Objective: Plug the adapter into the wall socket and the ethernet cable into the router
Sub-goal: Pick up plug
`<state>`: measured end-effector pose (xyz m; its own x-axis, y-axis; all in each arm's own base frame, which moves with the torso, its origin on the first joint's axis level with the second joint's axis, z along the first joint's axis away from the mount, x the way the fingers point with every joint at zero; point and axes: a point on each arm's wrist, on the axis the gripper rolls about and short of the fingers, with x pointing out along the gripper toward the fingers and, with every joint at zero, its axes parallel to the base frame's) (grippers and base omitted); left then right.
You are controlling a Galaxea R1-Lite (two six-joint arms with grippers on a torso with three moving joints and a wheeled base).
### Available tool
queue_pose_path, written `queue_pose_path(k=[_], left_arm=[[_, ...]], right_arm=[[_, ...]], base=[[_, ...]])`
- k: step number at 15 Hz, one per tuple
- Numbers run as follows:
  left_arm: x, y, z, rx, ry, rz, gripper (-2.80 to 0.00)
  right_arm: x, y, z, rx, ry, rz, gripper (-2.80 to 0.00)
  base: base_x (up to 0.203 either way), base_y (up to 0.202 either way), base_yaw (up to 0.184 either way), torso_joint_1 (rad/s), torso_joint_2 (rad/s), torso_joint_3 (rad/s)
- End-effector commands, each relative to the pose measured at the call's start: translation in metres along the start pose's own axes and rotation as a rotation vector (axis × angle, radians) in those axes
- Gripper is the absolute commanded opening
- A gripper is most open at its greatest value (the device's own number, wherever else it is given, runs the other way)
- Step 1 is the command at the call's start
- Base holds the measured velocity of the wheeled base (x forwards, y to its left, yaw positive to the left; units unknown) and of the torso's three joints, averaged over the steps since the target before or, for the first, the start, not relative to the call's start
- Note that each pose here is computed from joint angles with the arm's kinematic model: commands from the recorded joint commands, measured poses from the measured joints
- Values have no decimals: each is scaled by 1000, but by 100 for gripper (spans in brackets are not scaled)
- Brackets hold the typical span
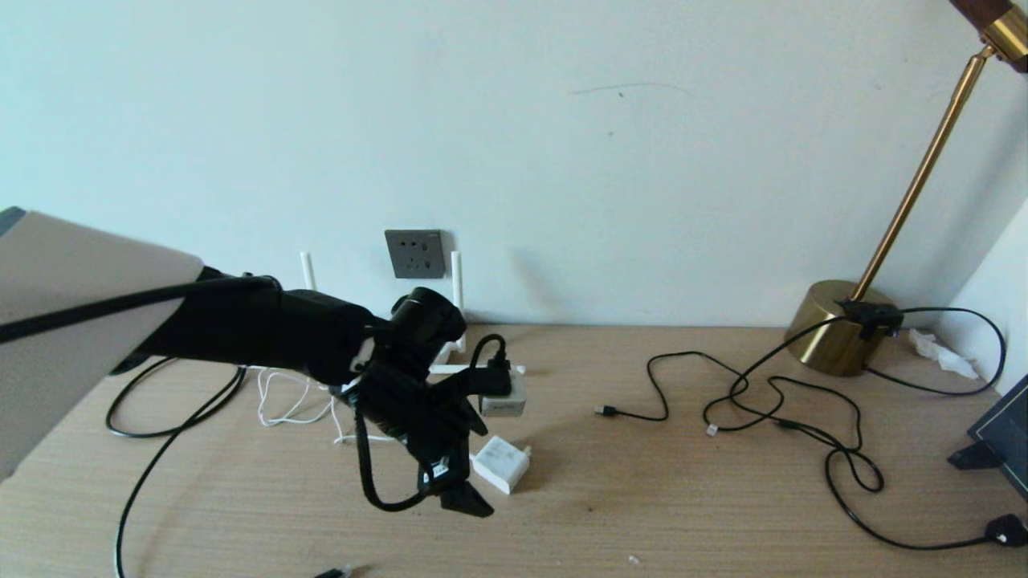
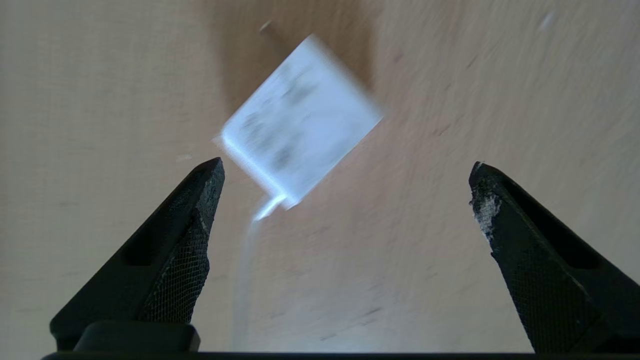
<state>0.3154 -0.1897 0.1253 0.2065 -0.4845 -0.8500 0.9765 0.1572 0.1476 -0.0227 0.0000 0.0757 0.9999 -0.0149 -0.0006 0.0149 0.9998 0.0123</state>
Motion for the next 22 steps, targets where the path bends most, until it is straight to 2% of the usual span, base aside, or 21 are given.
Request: queue_pose_path(k=[1, 3, 6, 11, 16, 17, 22], left_arm=[[3, -5, 5, -37, 1, -11, 0], [6, -3, 3, -46, 44, 23, 0], [14, 1, -1, -61, 69, 32, 0], [21, 13, 6, -42, 49, 99, 0], [23, 12, 11, -25, 41, 99, 0], [23, 11, 12, -22, 40, 98, -280], [23, 9, 12, -17, 44, 91, -280]], right_arm=[[0, 0, 0, 0, -1, 0, -280], [0, 0, 0, 0, -2, 0, -280], [0, 0, 0, 0, -1, 0, -280], [0, 0, 0, 0, -2, 0, -280], [0, 0, 0, 0, -1, 0, -280], [0, 0, 0, 0, -1, 0, -280], [0, 0, 0, 0, -1, 0, -280]], base=[[0, 0, 0, 0, 0, 0], [0, 0, 0, 0, 0, 0], [0, 0, 0, 0, 0, 0], [0, 0, 0, 0, 0, 0], [0, 0, 0, 0, 0, 0], [0, 0, 0, 0, 0, 0], [0, 0, 0, 0, 0, 0]])
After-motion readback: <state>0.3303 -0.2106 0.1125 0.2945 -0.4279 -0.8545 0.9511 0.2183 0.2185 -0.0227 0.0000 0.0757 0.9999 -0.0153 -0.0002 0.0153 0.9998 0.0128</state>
